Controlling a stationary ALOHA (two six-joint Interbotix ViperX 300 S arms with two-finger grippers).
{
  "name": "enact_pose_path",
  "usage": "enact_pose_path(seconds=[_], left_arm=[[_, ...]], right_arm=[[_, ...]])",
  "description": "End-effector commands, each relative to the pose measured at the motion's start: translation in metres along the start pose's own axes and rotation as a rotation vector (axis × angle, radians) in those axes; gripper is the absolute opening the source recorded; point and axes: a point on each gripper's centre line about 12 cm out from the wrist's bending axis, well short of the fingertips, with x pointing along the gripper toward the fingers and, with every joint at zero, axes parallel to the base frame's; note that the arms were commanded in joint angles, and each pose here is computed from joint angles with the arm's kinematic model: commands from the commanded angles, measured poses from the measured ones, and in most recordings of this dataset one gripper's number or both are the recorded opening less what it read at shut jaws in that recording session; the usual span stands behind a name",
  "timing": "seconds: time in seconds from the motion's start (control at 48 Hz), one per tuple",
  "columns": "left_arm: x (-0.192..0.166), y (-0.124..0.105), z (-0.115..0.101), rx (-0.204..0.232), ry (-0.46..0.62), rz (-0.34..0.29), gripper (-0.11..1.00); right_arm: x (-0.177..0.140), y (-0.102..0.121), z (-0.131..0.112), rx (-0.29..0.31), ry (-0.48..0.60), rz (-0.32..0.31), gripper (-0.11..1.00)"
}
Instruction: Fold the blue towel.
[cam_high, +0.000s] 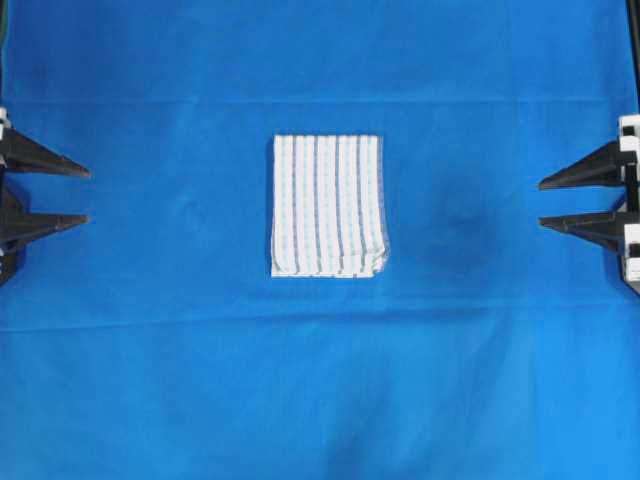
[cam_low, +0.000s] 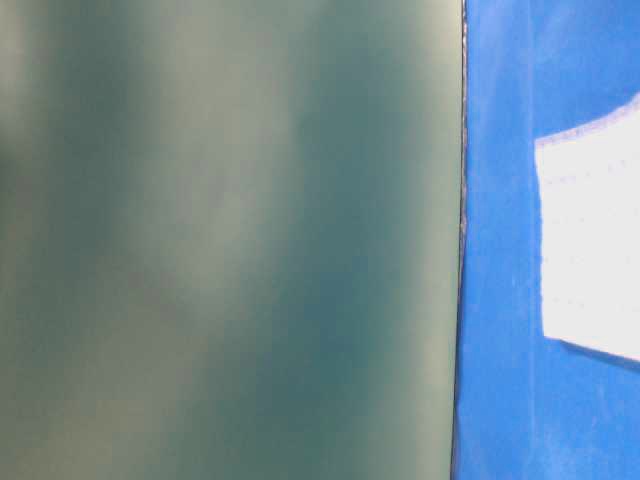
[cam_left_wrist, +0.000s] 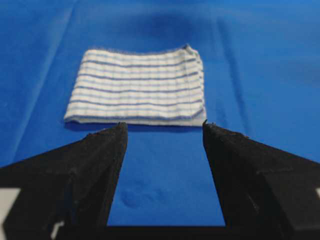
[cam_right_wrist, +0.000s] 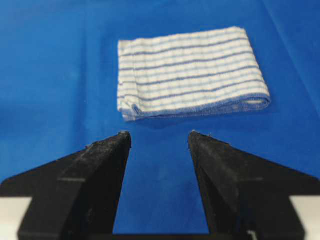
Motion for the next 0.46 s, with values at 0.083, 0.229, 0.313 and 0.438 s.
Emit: enact_pose_path(seconds=[0.083, 0.229, 0.313, 0.438], left_arm=[[0.0000, -0.0001, 0.0050, -0.003, -0.015, -0.001, 0.56], [0.0003, 0.0001, 0.0042, -0.003, -0.012, 0.000, 0.56], [0.0003, -0.0001, 0.0044, -0.003, -0.014, -0.001, 0.55], [0.0007, -0.0001, 0.0035, -0.004, -0.011, -0.001, 0.55]], right_arm=[[0.0021, 0.0005, 0.0041, 0.006, -0.009, 0.002, 0.56], [0.0017, 0.0005, 0.0052, 0.005, -0.010, 0.002, 0.56], [0.0015, 0.0005, 0.0054, 0.007, -0.012, 0.002, 0.56], [0.0015, 0.0005, 0.0054, 0.004, -0.012, 0.002, 0.56]])
